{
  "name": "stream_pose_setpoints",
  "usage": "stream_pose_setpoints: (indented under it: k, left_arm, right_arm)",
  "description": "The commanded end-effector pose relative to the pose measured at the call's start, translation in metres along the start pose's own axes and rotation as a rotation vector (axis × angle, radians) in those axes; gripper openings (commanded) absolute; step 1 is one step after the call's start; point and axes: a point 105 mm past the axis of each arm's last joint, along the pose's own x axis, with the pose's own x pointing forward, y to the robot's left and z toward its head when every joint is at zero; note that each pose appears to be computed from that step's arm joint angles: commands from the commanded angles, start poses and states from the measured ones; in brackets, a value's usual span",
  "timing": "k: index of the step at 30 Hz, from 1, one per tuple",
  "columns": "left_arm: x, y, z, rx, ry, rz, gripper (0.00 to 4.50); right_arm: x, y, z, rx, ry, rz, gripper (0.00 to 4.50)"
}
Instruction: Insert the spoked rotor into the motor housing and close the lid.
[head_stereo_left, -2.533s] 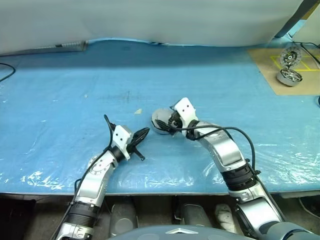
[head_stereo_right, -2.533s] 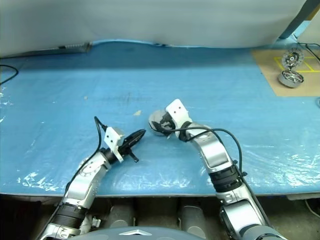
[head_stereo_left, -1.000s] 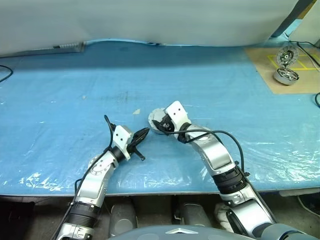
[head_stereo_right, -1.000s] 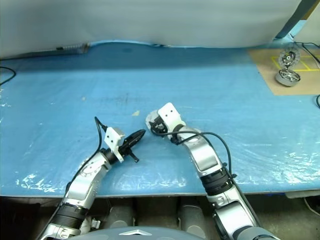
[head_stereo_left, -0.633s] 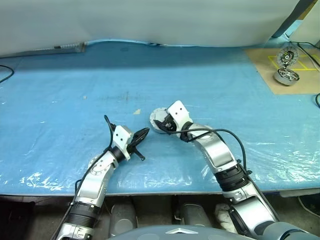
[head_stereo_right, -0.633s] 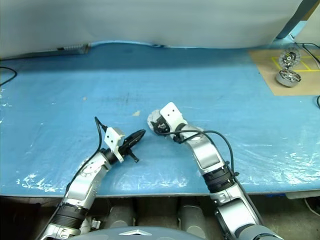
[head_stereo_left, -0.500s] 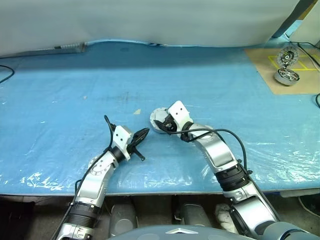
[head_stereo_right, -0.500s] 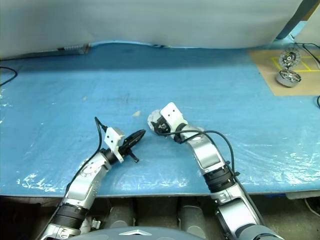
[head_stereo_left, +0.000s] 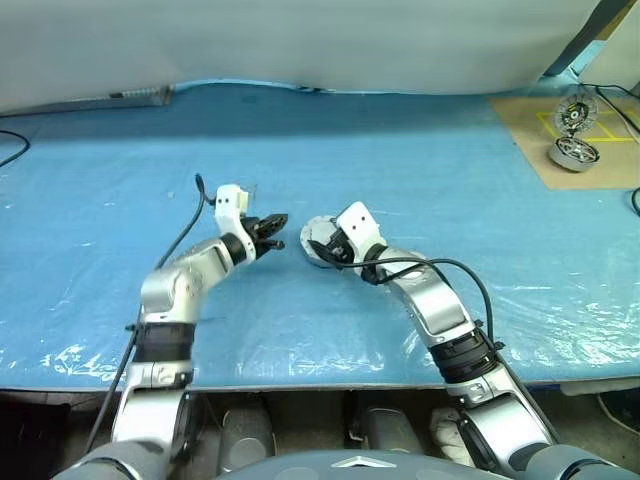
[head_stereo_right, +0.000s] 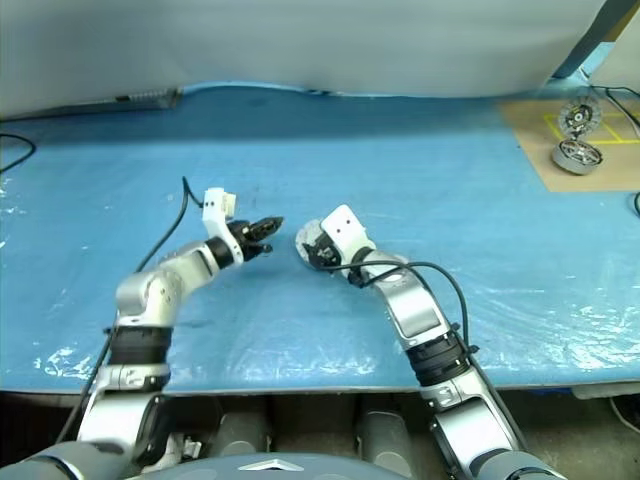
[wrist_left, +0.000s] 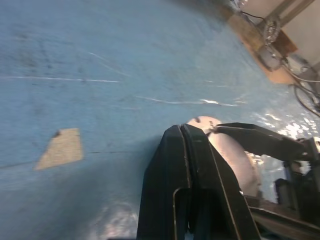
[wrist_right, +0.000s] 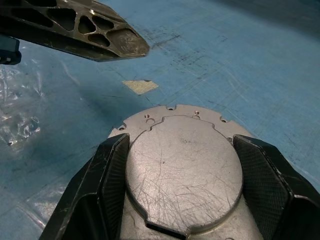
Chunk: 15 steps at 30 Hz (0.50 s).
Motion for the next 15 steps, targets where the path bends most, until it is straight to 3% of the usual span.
stream_pose_setpoints:
  k: [1,15]
  left_arm:
    - [0.01,-0.007,0.002,-0.038,0.026,-0.05,0.0]
    - [0.021,-0.006,-0.036,0.071,0.231,-0.027,0.0]
  right_arm:
    - [-0.002,0.001,-0.028,0.031,0.103,-0.012,2.97]
    - [-0.005,0.0,-0.028,0.031,0.107,-0.025,2.97]
